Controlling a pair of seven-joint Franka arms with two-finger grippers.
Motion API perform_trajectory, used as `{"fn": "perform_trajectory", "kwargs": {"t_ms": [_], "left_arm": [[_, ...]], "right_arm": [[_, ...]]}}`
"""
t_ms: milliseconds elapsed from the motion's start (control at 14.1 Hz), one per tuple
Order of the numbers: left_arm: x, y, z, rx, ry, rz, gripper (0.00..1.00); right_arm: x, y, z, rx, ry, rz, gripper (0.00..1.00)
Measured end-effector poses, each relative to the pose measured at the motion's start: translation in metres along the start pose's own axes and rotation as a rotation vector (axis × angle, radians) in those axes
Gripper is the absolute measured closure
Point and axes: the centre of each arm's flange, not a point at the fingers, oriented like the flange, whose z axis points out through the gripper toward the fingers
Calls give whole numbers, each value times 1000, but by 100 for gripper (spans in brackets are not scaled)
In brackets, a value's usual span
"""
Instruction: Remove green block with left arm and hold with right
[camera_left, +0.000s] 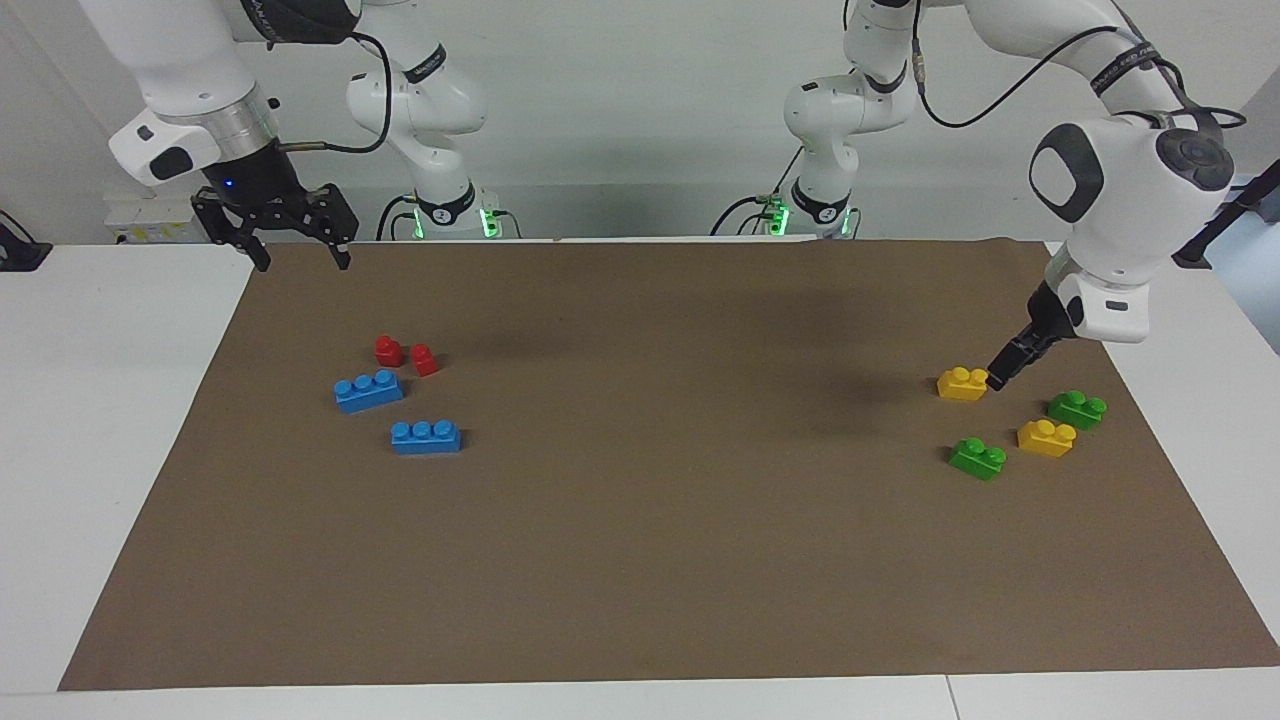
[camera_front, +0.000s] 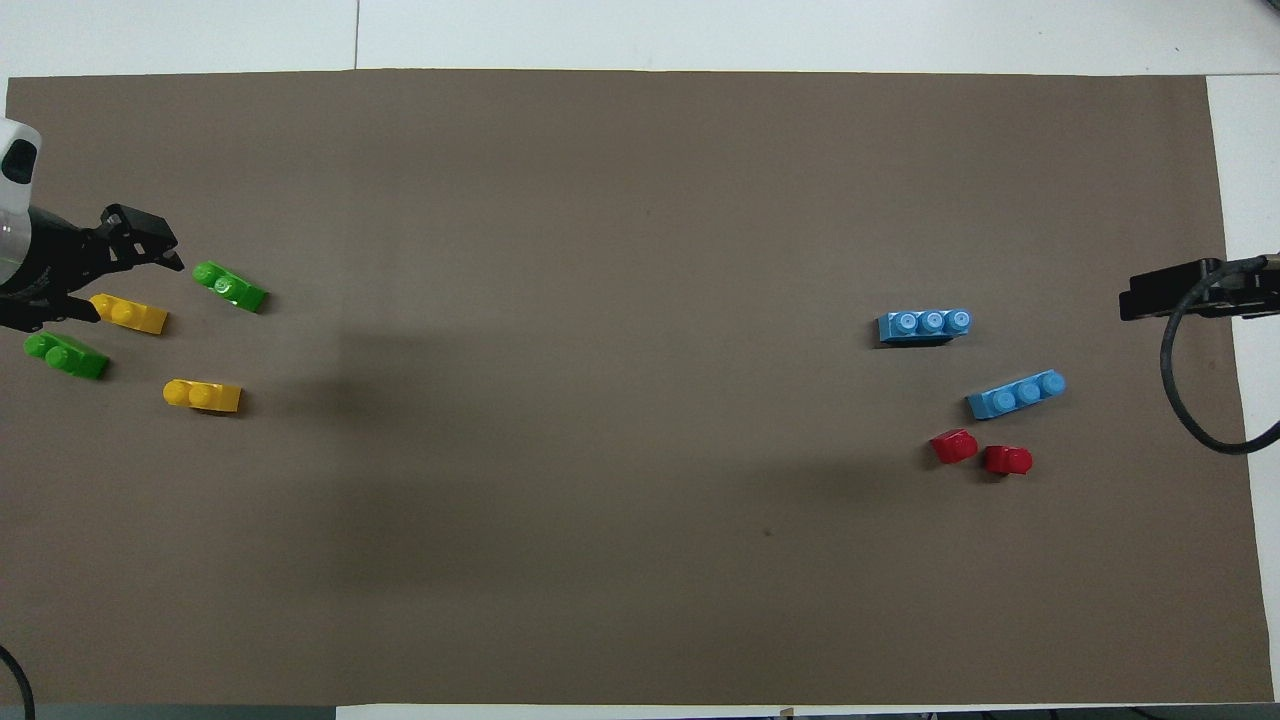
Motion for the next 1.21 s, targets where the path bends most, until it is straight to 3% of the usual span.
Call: {"fn": "perform_trajectory", "kwargs": {"t_ms": [355, 781, 1207], "left_arm": [[-36, -5, -50, 16, -34, 301, 0], [-51, -8, -99, 16, -45, 335, 0], [-59, 2, -104, 20, -61, 362, 0]], "right_arm": [[2, 1, 4, -6, -6, -2, 0], [0, 1, 5, -6, -24, -2, 0], [-2, 1, 6, -6, -37, -2, 0]]}}
